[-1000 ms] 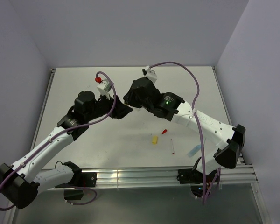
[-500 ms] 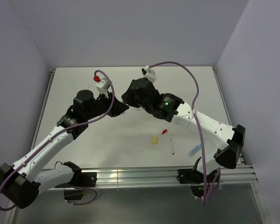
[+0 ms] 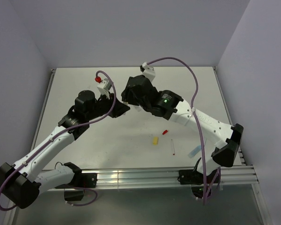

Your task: Insert the pens into the pen caps

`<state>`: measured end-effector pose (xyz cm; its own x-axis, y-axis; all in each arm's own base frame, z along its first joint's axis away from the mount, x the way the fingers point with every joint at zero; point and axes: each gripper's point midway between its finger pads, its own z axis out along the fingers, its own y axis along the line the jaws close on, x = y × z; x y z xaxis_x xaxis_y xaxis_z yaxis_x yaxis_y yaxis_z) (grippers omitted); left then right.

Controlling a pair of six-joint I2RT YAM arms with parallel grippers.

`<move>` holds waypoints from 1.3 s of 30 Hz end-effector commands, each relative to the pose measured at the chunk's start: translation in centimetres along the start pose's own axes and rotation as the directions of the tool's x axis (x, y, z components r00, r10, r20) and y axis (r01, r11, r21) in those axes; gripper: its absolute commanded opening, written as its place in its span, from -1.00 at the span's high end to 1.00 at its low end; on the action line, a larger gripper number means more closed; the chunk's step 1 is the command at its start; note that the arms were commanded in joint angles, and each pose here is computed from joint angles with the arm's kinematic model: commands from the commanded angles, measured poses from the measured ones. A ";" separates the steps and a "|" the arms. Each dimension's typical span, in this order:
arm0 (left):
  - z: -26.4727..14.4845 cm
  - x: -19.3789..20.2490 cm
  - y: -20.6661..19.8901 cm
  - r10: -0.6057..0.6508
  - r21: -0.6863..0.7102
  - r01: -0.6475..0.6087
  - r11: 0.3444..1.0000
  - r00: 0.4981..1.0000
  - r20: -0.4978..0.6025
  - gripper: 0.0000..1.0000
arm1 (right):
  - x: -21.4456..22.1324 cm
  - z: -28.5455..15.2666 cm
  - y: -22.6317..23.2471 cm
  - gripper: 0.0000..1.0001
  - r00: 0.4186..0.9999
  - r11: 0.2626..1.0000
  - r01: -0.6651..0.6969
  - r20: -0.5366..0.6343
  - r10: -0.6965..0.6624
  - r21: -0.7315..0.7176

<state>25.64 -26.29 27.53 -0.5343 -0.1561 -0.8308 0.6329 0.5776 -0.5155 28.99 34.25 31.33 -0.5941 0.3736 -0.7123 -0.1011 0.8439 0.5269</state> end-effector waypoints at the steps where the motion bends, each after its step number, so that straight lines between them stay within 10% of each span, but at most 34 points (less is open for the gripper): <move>1: 0.2 -0.4 -1.5 0.015 0.064 -0.014 0.998 1.000 -0.008 0.99 | -4.8 -2.7 -1.0 -0.13 0.992 0.998 -0.022 0.127 0.015 0.054; 8: 0.1 -0.9 0.0 0.002 -0.031 -0.002 1.000 1.000 0.013 0.99 | -2.6 -3.9 -6.8 -0.26 0.997 0.986 -0.005 0.072 -0.007 0.167; 23: -1.2 -2.7 2.3 -0.035 -0.141 0.048 0.989 0.995 0.090 0.99 | 14.5 -1.7 -20.6 0.10 0.971 0.903 0.055 -0.235 0.051 0.425; 39: -1.0 -2.5 2.4 -0.036 -0.138 0.046 0.989 0.996 0.080 0.99 | 19.3 0.7 -23.6 -0.03 0.951 0.854 0.095 -0.299 0.074 0.512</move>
<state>27.63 -23.56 25.85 -0.5588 -0.2048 -0.8036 0.4945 0.6956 -0.5212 20.08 21.37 5.36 -0.8283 0.2775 -0.4867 0.2454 0.9607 0.1301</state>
